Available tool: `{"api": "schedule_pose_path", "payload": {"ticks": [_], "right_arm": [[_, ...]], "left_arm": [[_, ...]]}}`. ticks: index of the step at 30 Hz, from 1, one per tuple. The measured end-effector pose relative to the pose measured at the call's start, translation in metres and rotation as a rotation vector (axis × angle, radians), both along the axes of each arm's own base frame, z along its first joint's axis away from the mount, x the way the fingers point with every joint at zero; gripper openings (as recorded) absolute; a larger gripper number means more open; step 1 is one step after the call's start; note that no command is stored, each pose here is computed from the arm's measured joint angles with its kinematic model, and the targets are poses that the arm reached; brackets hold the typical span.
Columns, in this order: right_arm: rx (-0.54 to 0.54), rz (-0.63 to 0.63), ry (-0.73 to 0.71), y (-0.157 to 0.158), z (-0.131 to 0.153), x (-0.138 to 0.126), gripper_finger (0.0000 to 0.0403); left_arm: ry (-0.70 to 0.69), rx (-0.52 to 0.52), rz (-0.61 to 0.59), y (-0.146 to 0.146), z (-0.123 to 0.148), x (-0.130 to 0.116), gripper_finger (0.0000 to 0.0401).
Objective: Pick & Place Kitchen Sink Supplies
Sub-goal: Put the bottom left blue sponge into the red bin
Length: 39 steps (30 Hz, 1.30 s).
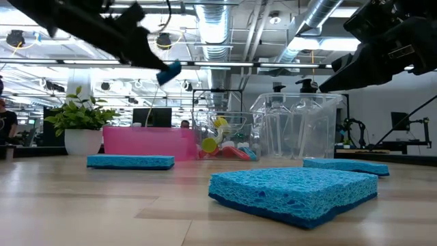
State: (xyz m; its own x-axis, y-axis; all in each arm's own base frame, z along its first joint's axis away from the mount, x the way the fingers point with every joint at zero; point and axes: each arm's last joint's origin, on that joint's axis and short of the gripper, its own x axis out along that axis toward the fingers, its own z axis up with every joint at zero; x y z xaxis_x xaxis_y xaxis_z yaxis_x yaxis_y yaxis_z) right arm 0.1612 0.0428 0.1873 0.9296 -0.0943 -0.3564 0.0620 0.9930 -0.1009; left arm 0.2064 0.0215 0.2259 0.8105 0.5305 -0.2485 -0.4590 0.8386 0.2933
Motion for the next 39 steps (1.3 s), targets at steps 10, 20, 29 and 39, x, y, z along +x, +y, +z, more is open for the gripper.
{"api": "schedule_pose_path", "payload": {"ticks": [10, 20, 29, 39], "right_arm": [[-0.002, 0.0, 0.005, 0.0, 0.0, 0.0, 0.0016], [-0.002, 0.0, 0.005, 0.0, 0.0, 0.0, 0.0016], [-0.001, 0.0, 0.005, 0.0, 0.0, 0.0, 0.0016], [-0.001, 0.0, 0.005, 0.0, 0.0, 0.0, 0.0016]], "left_arm": [[0.207, -0.108, 0.021, 0.054, -0.036, 0.005, 0.0004], [0.425, -0.097, 0.009, 0.071, -0.072, 0.01, 0.0004], [0.471, -0.1, 0.031, 0.079, -0.08, 0.008, 0.0011], [0.477, -0.096, 0.028, 0.079, -0.08, 0.008, 0.0036]]}}
